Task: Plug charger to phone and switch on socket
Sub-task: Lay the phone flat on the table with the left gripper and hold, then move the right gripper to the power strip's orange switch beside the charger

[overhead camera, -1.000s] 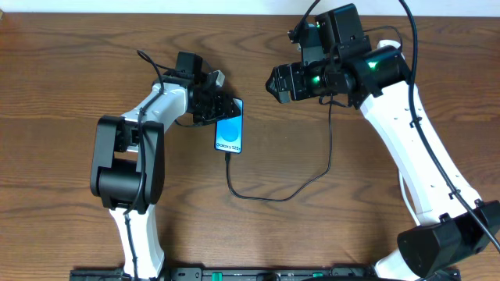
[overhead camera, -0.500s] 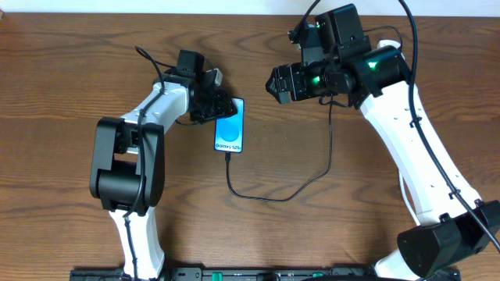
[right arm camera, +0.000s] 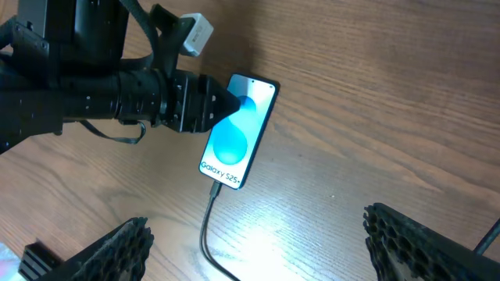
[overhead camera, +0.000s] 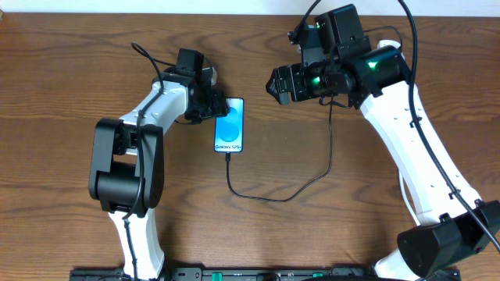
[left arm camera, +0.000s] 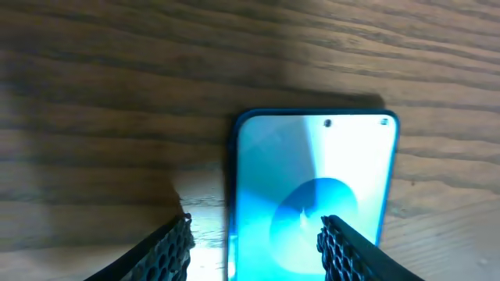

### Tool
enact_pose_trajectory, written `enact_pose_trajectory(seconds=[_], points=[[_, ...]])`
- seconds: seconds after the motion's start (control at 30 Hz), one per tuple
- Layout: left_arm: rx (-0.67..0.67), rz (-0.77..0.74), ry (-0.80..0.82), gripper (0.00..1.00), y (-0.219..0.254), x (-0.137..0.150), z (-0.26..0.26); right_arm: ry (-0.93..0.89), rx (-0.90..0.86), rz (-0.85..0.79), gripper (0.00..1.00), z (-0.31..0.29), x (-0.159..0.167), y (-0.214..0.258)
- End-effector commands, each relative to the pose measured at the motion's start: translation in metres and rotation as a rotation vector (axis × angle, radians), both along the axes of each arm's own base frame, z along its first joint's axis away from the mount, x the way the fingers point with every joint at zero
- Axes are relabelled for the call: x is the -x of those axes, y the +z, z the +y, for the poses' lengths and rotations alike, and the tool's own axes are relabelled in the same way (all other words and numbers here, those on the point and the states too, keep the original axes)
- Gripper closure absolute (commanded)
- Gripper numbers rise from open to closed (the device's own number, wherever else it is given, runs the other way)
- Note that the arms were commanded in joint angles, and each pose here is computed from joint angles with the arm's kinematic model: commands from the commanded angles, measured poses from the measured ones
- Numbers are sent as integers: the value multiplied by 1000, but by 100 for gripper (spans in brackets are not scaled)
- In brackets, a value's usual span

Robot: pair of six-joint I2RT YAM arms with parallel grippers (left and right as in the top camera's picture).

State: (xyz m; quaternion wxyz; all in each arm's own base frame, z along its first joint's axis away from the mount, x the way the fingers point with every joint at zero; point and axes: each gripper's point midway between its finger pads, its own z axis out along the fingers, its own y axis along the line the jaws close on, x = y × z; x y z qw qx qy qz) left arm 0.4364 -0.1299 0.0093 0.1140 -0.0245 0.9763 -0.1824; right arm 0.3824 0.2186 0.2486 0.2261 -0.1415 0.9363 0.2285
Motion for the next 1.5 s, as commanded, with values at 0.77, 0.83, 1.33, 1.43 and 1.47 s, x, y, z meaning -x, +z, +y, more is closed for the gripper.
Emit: enact_pose_trajectory(seconds=[0.77, 0.83, 1.33, 1.43, 1.47], points=[[-118, -363, 214, 43, 203, 24, 103, -227, -31, -144, 98, -102, -9, 65], [-118, -363, 214, 8, 203, 24, 103, -281, -25, -135, 99, -123, -9, 65], [-118, -359, 214, 6, 202, 24, 103, -623, -12, -25, 99, -264, -26, 30], [-118, -359, 214, 6, 202, 24, 103, -636, -64, 34, 99, -275, -34, 11], [-118, -359, 214, 6, 202, 24, 103, -638, -78, 52, 99, -278, -37, 4]])
